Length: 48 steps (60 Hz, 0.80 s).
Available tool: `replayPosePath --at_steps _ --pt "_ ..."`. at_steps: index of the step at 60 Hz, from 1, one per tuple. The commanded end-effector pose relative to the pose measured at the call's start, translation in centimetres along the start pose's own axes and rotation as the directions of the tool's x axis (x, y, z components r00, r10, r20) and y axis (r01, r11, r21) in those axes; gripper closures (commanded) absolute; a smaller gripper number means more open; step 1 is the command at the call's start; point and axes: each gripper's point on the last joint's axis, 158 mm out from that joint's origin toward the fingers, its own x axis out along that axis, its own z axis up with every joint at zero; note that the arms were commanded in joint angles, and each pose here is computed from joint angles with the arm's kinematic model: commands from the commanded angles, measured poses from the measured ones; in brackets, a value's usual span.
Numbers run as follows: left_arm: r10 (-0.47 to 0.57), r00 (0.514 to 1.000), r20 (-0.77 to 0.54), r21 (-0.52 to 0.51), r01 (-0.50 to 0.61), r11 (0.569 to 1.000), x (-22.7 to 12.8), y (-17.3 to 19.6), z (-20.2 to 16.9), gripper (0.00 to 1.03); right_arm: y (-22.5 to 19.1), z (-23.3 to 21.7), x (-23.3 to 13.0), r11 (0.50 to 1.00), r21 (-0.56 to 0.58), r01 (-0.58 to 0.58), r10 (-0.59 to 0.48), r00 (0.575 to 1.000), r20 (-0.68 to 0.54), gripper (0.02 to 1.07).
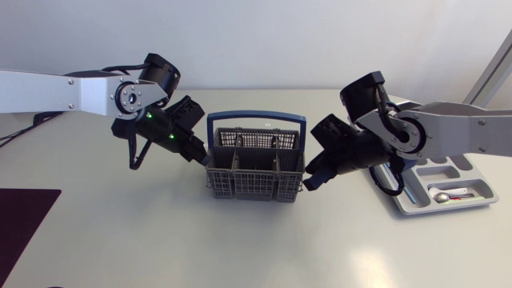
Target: Sort the cutlery from the basket into the organizer compartments.
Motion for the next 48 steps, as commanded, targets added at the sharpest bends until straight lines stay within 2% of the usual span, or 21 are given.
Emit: replayPosePath --at_steps 1,48 --pt "-0.022 1.000 0.012 0.018 0.022 1.000 -0.7 -0.9 -0.5 1.00 0.6 1.2 0.1 1.000 0.011 -0.011 0.011 1.000 0.023 1.02" --pt "-0.061 0.998 0.032 0.034 0.060 0.998 -2.6 -3.1 -2.4 1.00 0.2 2.2 1.4 0.999 0.010 0.030 -0.030 1.000 0.006 1.02"
